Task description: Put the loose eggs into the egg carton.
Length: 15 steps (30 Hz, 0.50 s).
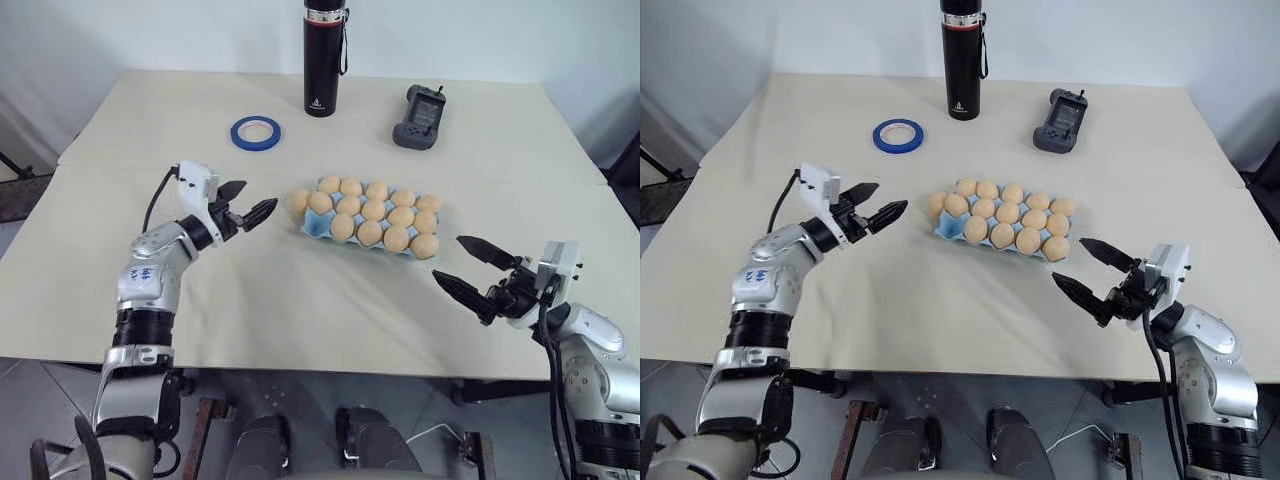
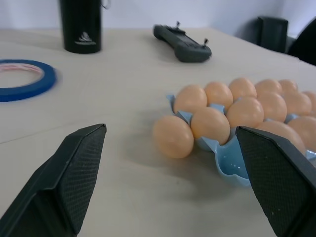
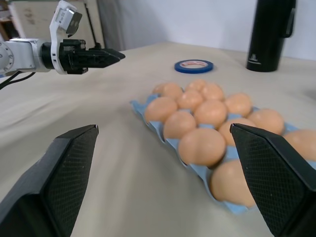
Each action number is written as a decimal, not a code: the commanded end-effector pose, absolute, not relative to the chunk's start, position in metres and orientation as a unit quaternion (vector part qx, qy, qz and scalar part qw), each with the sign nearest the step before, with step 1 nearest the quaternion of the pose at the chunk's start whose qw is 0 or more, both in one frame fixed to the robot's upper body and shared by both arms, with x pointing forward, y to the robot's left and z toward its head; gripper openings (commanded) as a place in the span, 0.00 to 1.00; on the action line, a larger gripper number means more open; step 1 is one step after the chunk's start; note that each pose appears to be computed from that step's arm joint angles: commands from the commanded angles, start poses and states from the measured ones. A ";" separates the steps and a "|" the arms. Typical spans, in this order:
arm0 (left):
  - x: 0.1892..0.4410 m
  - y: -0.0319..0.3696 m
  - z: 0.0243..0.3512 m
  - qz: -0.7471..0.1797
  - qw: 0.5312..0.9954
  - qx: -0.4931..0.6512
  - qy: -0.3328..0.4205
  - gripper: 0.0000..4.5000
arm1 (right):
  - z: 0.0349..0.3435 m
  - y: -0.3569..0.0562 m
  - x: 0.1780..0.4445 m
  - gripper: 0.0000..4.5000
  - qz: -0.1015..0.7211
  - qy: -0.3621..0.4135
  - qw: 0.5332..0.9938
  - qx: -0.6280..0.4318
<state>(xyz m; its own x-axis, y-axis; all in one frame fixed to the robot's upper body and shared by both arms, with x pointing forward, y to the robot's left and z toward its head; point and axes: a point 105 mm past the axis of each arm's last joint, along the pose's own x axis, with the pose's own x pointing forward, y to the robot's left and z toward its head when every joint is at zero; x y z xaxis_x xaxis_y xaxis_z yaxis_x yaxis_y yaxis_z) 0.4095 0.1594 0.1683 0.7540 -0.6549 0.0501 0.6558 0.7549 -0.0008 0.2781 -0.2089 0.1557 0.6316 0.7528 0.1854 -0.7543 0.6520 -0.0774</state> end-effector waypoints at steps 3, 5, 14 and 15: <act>0.422 0.151 0.175 -0.365 0.930 0.008 -0.036 0.99 | 0.173 -0.220 0.276 1.00 0.396 -0.135 0.908 -0.018; 0.427 0.148 0.174 -0.367 0.930 0.010 -0.032 0.99 | 0.172 -0.222 0.276 1.00 0.392 -0.134 0.910 -0.020; 0.443 0.135 0.169 -0.371 0.929 0.019 -0.011 0.99 | 0.170 -0.219 0.278 1.00 0.381 -0.134 0.915 -0.019; 0.444 0.134 0.169 -0.371 0.928 0.020 -0.009 0.99 | 0.170 -0.219 0.278 1.00 0.380 -0.135 0.915 -0.019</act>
<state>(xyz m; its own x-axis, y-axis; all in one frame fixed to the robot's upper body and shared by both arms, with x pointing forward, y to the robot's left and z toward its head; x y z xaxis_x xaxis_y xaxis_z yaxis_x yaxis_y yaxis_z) 0.4409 0.1394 0.1563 0.7344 -0.6785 -0.0189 0.6786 0.7345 0.0014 0.2808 -0.2188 0.1595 0.6796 0.7060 0.1994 -0.7035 0.7042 -0.0957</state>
